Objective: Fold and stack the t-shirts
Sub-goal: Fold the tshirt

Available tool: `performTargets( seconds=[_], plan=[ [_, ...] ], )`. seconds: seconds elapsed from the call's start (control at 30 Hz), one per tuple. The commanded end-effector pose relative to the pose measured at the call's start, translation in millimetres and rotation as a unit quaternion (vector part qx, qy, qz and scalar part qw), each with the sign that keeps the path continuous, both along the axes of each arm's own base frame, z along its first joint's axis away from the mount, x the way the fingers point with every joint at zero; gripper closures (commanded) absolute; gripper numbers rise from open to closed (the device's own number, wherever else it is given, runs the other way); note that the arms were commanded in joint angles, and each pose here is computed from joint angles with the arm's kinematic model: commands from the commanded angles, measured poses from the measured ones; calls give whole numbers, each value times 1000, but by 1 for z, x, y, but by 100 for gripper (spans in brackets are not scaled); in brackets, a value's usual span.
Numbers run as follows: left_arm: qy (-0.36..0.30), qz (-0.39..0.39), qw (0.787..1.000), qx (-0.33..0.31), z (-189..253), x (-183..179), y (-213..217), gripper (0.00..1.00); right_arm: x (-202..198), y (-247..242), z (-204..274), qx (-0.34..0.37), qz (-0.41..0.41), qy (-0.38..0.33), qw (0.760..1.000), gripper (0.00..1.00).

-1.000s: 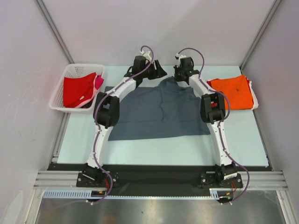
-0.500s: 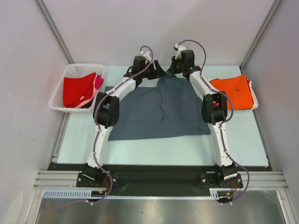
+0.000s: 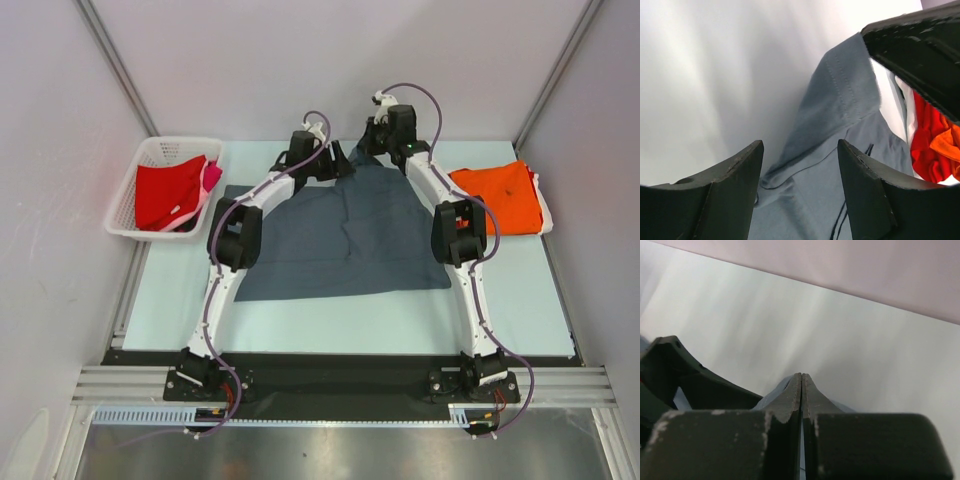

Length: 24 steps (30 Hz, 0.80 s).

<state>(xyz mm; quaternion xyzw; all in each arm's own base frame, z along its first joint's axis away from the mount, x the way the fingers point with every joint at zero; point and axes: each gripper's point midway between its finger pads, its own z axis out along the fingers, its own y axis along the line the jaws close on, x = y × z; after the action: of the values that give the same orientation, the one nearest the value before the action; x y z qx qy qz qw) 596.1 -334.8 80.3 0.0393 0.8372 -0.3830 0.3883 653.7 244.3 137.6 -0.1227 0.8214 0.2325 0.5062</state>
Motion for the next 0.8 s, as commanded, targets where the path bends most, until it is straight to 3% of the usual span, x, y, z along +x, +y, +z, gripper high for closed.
performTargets(
  seconds=[0.0,0.13,0.27,0.37,0.4,0.43,0.63,0.77],
  plan=[
    [-33,3,999,-19,30,12,-1,33,-1,15,104,46,21,-98,994,100],
    [-32,4,999,-22,29,14,-3,33,-8,24,111,52,35,-98,993,98],
    [-21,8,999,-29,22,16,-4,33,-15,29,115,58,55,-95,992,87],
    [-15,11,999,-33,19,17,-5,34,-18,31,115,64,64,-90,992,67],
    [-12,13,999,-32,17,17,-5,34,-17,29,113,65,61,-86,992,48],
    [-7,17,999,-32,14,17,-4,34,-17,26,114,64,59,-86,992,45],
    [22,58,997,-43,7,24,17,35,0,-24,95,86,-6,-45,995,44],
    [12,74,996,-45,22,28,36,36,13,-70,53,71,-89,13,993,45]
  ],
)
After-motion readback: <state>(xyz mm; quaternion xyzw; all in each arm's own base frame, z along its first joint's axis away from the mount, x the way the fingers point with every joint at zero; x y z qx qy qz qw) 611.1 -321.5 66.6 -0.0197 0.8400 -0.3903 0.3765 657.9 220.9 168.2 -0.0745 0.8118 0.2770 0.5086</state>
